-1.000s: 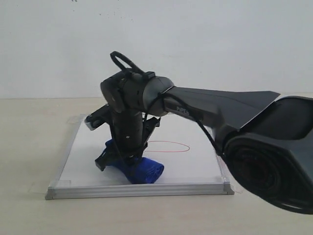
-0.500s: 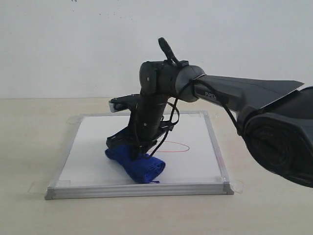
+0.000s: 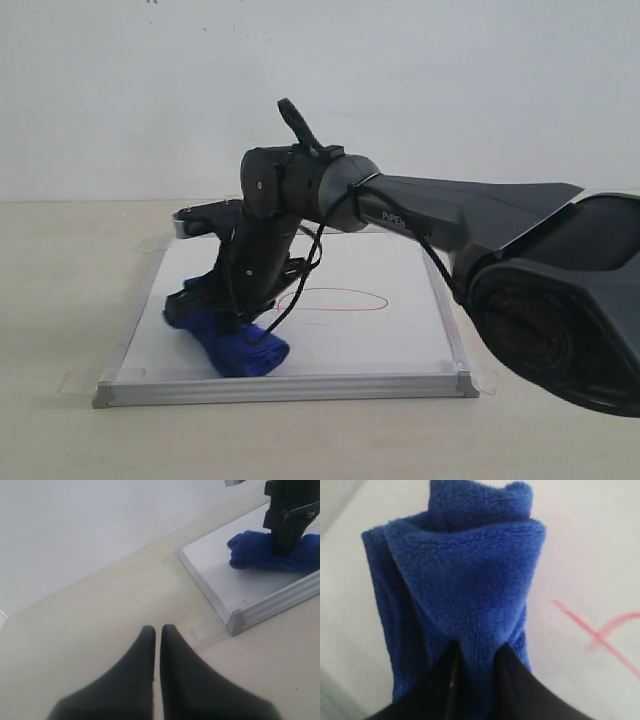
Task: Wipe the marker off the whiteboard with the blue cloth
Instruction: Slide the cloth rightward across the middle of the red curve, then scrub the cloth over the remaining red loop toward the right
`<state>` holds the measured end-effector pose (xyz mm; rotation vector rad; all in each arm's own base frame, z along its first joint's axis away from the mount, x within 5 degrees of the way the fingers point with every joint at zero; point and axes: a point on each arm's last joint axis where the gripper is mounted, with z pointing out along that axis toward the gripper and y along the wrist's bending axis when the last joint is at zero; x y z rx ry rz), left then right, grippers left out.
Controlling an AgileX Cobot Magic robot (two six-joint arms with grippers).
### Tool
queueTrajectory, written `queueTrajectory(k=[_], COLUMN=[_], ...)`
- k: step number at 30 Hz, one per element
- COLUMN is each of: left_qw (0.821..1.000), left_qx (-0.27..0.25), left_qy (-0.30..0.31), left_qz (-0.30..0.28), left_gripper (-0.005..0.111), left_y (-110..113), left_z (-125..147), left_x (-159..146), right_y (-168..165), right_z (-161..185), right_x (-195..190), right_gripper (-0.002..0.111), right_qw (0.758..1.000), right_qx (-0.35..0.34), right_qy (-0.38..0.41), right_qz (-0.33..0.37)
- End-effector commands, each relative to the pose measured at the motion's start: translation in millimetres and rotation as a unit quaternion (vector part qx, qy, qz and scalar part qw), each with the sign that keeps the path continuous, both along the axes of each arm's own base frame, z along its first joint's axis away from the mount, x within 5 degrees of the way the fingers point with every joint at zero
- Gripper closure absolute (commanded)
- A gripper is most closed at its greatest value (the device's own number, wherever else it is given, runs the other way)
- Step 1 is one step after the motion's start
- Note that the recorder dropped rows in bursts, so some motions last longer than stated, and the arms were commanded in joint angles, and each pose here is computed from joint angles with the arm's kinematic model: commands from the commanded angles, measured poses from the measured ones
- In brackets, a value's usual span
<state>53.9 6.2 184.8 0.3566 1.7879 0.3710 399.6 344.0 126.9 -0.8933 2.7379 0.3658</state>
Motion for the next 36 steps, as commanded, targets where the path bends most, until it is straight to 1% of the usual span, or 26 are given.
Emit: queueTrajectory(k=[1,3,5,8,11,13,15,18,21,22,25,28,30,33,36], left_qw=[1.000,1.000,1.000,1.000,1.000,1.000,1.000,1.000,1.000,1.000,1.000,1.000,1.000,1.000,1.000], left_qx=[0.002,0.002,0.002,0.002,0.002,0.002,0.002,0.002,0.002,0.002,0.002,0.002,0.002,0.002,0.002], left_qy=[-0.001,-0.001,-0.001,-0.001,-0.001,-0.001,-0.001,-0.001,-0.001,-0.001,-0.001,-0.001,-0.001,-0.001,-0.001], left_qz=[0.000,0.000,0.000,0.000,0.000,0.000,0.000,0.000,0.000,0.000,0.000,0.000,0.000,0.000,0.000], left_gripper=[0.103,0.103,0.103,0.103,0.103,0.103,0.103,0.103,0.103,0.103,0.103,0.103,0.103,0.103,0.103], left_y=[0.0,0.0,0.0,0.0,0.0,0.0,0.0,0.0,0.0,0.0,0.0,0.0,0.0,0.0,0.0], left_z=[-0.6,-0.6,-0.6,-0.6,-0.6,-0.6,-0.6,-0.6,-0.6,-0.6,-0.6,-0.6,-0.6,-0.6,-0.6], left_x=[-0.1,-0.1,-0.1,-0.1,-0.1,-0.1,-0.1,-0.1,-0.1,-0.1,-0.1,-0.1,-0.1,-0.1,-0.1], right_y=[-58.1,-60.4,-56.7,-40.0,-15.5,1.6,14.0,23.5,20.6,16.6,1.0,-16.4,-22.7,-21.8,-8.1], right_z=[-28.1,-24.7,-20.8,-14.2,-7.2,-3.2,0.2,4.4,2.1,-1.3,-6.0,-7.2,-6.5,-6.0,-5.2], right_x=[24.1,24.5,22.6,17.0,8.3,3.4,1.4,4.9,8.1,9.2,12.5,16.9,18.8,19.8,16.6], right_gripper=[0.108,0.108,0.108,0.108,0.108,0.108,0.108,0.108,0.108,0.108,0.108,0.108,0.108,0.108,0.108], right_qw=[0.969,0.966,0.970,0.986,0.996,0.998,0.996,0.991,0.992,0.993,0.994,0.984,0.978,0.978,0.984], right_qx=[-0.240,-0.250,-0.232,-0.158,-0.071,-0.011,0.032,0.080,0.077,0.060,-0.020,-0.112,-0.144,-0.135,-0.084], right_qy=[-0.057,-0.061,-0.056,-0.045,-0.045,-0.054,-0.072,-0.102,-0.102,-0.097,-0.099,-0.121,-0.131,-0.136,-0.138], right_qz=[-0.027,-0.034,-0.038,-0.029,0.013,0.033,0.045,0.030,0.011,0.001,-0.034,-0.061,-0.074,-0.083,-0.079])
